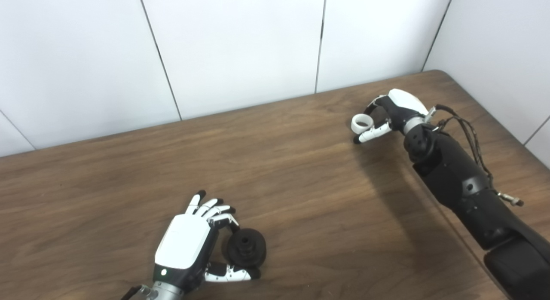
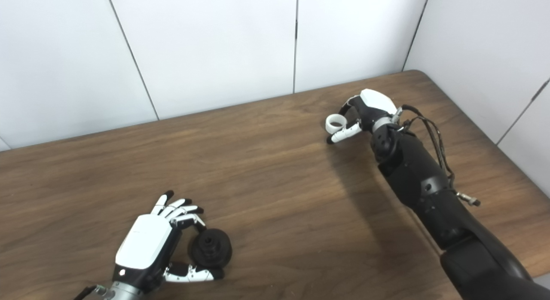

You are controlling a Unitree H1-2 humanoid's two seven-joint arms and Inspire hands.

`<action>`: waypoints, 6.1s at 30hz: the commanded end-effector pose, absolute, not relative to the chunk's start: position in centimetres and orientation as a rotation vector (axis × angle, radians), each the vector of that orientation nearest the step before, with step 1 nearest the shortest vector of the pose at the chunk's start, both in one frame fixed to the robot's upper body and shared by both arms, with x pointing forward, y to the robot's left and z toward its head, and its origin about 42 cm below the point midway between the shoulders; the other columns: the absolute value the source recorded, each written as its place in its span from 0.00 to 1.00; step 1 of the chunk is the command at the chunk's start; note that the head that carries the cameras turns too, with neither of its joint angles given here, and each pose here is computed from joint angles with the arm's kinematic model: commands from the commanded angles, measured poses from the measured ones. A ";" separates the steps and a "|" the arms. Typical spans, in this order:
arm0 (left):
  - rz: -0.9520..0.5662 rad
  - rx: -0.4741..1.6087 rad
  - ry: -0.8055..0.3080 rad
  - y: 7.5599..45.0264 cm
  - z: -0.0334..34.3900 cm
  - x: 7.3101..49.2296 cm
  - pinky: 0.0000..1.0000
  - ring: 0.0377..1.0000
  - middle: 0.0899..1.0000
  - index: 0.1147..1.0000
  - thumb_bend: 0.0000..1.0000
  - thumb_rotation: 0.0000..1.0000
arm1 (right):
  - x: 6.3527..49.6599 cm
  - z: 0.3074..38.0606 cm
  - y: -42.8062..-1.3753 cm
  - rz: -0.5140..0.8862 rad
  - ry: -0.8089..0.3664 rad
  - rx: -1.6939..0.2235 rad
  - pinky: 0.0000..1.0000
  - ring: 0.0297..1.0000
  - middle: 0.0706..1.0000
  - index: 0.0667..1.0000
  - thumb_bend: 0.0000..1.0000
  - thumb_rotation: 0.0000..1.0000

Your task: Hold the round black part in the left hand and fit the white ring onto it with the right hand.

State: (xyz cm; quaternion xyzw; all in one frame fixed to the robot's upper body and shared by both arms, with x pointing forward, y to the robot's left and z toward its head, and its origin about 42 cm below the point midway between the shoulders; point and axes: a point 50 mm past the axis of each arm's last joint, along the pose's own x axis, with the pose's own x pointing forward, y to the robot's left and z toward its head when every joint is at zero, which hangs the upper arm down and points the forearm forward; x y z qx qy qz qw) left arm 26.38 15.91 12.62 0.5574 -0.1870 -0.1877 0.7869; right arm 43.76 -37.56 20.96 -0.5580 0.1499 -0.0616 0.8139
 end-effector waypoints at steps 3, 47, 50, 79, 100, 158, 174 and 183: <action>-0.416 1.244 -0.391 16.5 12.6 26.2 1.00 0.87 0.75 0.42 0.52 0.06 | 45.1 24.2 -37.3 -0.176 0.231 -1.217 0.94 1.00 0.90 0.62 0.80 0.30; -0.411 1.235 -0.405 15.5 12.6 26.0 1.00 0.87 0.75 0.42 0.52 0.05 | 40.2 26.1 -31.7 0.031 0.056 -1.232 1.00 0.99 0.83 0.45 0.52 0.13; -0.412 1.234 -0.403 15.2 12.6 26.0 1.00 0.87 0.75 0.42 0.52 0.05 | 39.1 26.9 -30.1 0.080 0.031 -1.242 1.00 1.00 0.83 0.45 0.52 0.13; -0.405 1.227 -0.386 13.3 12.8 25.6 1.00 0.89 0.76 0.42 0.52 0.06 | 28.6 28.1 -17.2 0.542 -0.182 -1.141 1.00 1.00 0.88 0.45 0.52 0.13; -0.390 1.222 -0.390 12.9 13.0 25.6 1.00 0.89 0.76 0.42 0.52 0.06 | 27.8 26.2 -14.5 0.619 -0.201 -1.097 1.00 1.00 0.87 0.45 0.52 0.13; -0.381 1.219 -0.390 13.1 13.2 25.7 1.00 0.89 0.76 0.42 0.52 0.06 | 28.8 24.5 -15.2 0.555 -0.205 -1.119 1.00 1.00 0.88 0.45 0.52 0.13; -0.381 1.218 -0.392 13.2 13.3 25.8 1.00 0.89 0.76 0.42 0.52 0.06 | 28.4 24.2 -15.0 0.576 -0.189 -1.099 1.00 1.00 0.87 0.45 0.52 0.13; -0.379 1.218 -0.397 13.0 13.3 25.8 1.00 0.88 0.76 0.42 0.52 0.05 | 28.4 23.9 -14.6 0.591 -0.183 -1.084 1.00 1.00 0.86 0.45 0.52 0.13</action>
